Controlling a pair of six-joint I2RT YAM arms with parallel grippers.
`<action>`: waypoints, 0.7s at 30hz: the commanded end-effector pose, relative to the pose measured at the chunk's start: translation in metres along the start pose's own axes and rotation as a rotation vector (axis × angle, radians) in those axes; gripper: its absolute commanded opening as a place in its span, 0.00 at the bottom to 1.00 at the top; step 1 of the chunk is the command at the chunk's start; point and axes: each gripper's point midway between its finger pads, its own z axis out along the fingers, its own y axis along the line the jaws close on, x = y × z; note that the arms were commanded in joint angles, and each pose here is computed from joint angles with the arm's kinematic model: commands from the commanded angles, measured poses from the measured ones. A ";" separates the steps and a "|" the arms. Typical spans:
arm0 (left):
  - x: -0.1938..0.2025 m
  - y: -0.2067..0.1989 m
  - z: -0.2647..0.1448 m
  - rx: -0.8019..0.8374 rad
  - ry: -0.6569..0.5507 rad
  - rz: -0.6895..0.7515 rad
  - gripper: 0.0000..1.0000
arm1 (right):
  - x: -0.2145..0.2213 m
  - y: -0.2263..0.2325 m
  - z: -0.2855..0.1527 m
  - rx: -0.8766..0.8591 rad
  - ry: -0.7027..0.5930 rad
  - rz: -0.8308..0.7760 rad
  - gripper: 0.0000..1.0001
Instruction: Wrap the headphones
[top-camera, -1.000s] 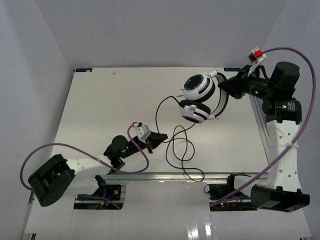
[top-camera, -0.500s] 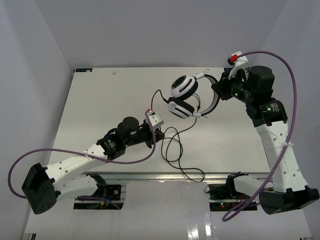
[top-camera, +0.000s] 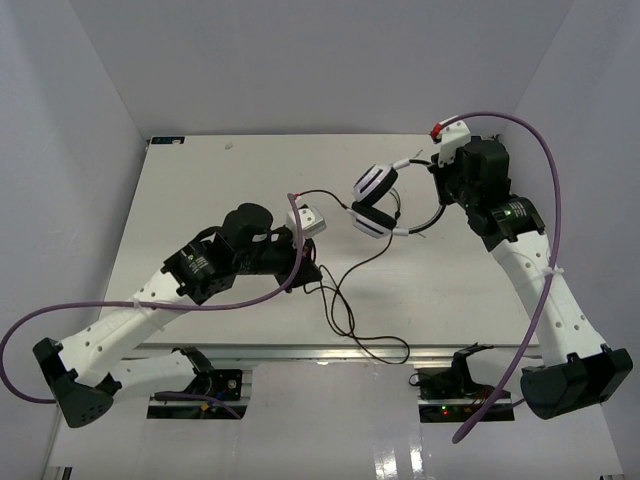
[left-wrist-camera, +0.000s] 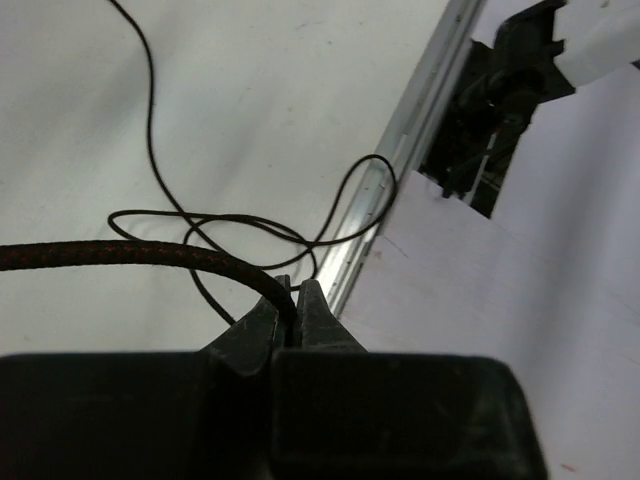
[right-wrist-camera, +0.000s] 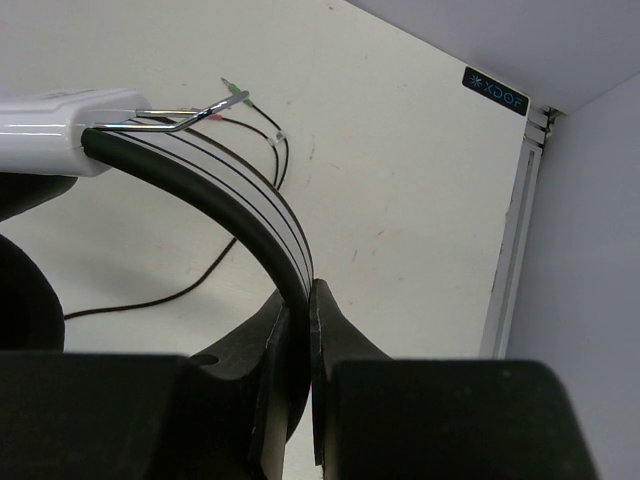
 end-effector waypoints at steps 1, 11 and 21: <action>0.027 -0.029 0.008 0.155 0.187 -0.163 0.00 | -0.041 -0.014 0.003 0.114 -0.120 -0.023 0.08; 0.006 -0.005 0.021 -0.014 0.257 -0.117 0.00 | -0.033 -0.001 0.006 0.109 -0.106 -0.136 0.08; -0.074 -0.029 0.015 0.070 0.082 -0.098 0.00 | -0.003 0.032 0.023 -0.001 -0.040 -0.121 0.08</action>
